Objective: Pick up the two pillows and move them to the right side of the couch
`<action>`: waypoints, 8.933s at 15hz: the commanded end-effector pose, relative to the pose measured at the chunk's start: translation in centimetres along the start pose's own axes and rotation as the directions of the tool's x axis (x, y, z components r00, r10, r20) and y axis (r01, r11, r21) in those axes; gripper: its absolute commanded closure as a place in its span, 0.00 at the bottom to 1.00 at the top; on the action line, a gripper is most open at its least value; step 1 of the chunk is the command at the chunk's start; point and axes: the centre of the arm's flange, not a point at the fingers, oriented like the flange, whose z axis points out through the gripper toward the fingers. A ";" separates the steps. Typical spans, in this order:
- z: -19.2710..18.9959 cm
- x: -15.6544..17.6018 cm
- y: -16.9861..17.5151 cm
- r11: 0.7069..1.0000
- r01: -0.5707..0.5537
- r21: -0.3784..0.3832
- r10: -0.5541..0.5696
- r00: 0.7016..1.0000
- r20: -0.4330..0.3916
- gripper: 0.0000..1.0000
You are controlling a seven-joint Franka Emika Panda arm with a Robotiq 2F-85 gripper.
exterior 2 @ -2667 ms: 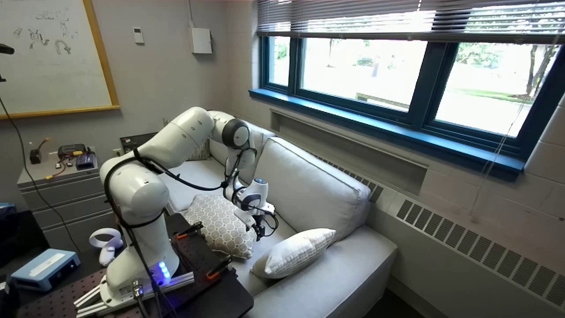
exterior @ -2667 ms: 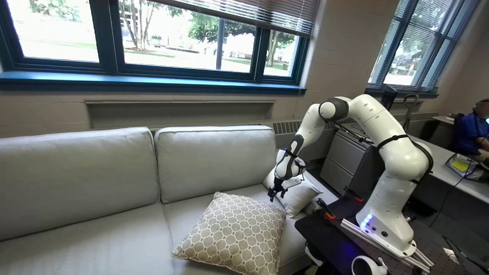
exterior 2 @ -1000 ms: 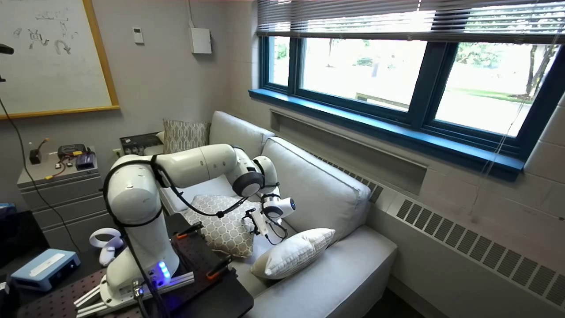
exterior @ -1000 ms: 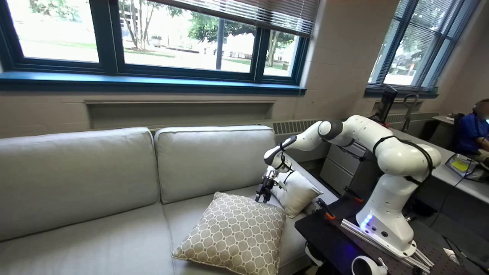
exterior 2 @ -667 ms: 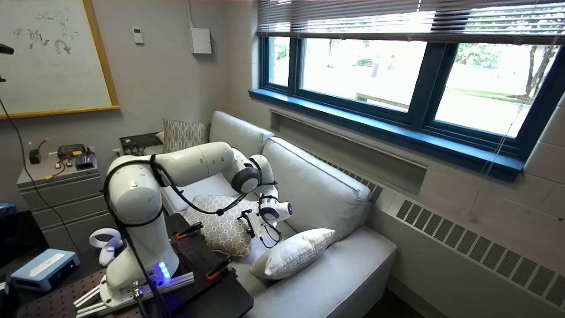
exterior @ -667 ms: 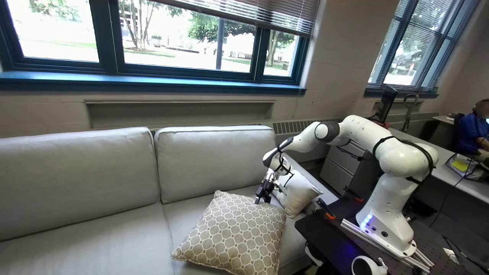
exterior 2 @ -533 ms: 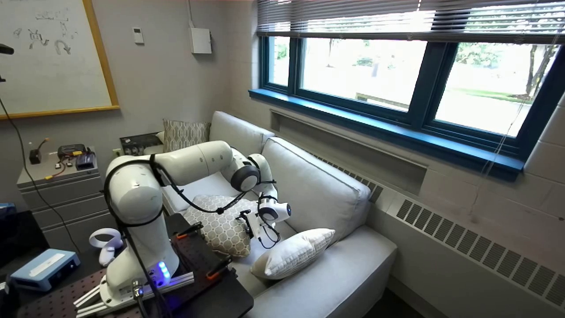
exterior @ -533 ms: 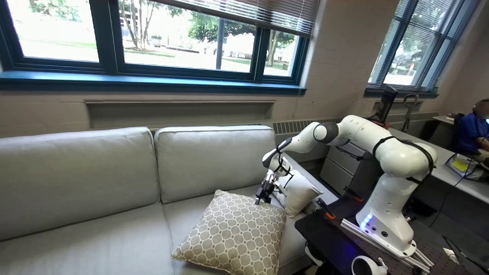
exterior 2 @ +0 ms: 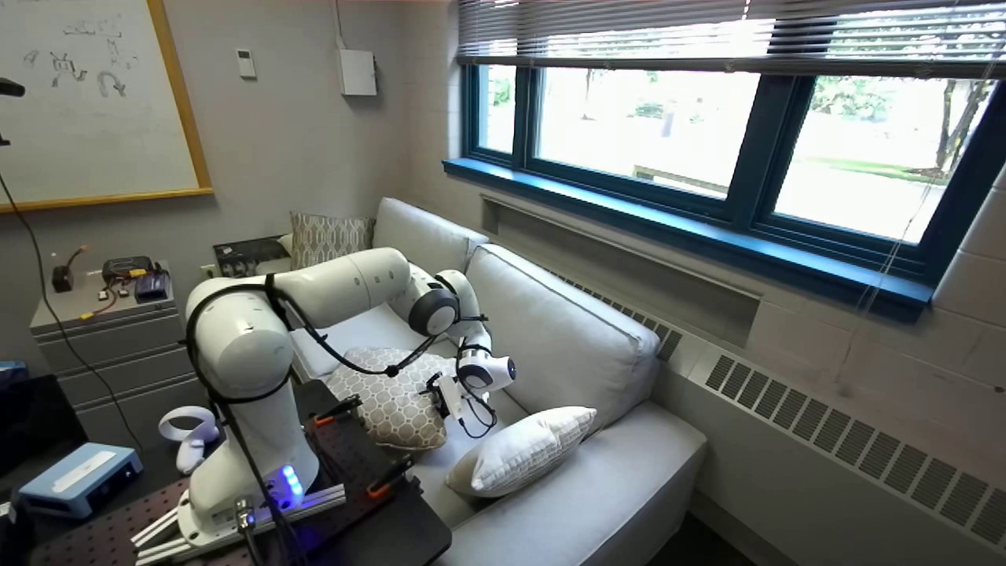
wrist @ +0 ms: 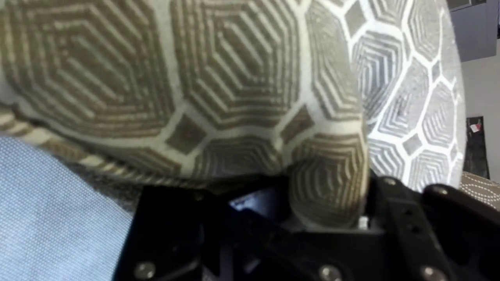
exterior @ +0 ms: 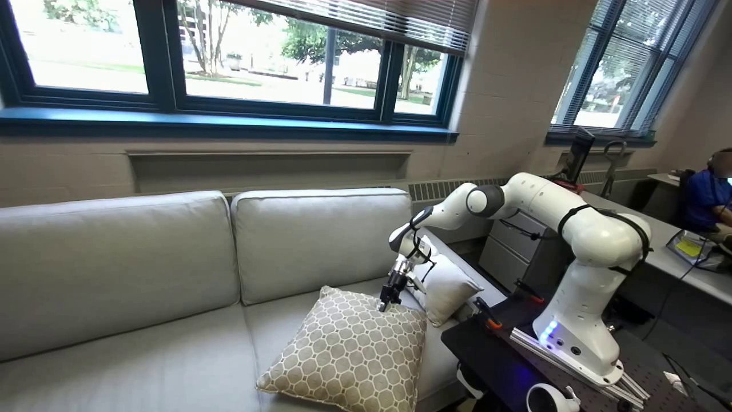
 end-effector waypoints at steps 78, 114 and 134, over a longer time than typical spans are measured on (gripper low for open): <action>-24.3 -28.6 -17.4 0.739 -0.614 -0.276 -0.154 0.245 -0.957 0.98; -21.1 -22.6 -7.3 0.800 -0.584 -0.135 0.122 0.380 -0.917 0.61; -22.6 -34.1 5.6 0.806 -0.578 -0.128 0.102 0.348 -0.932 0.00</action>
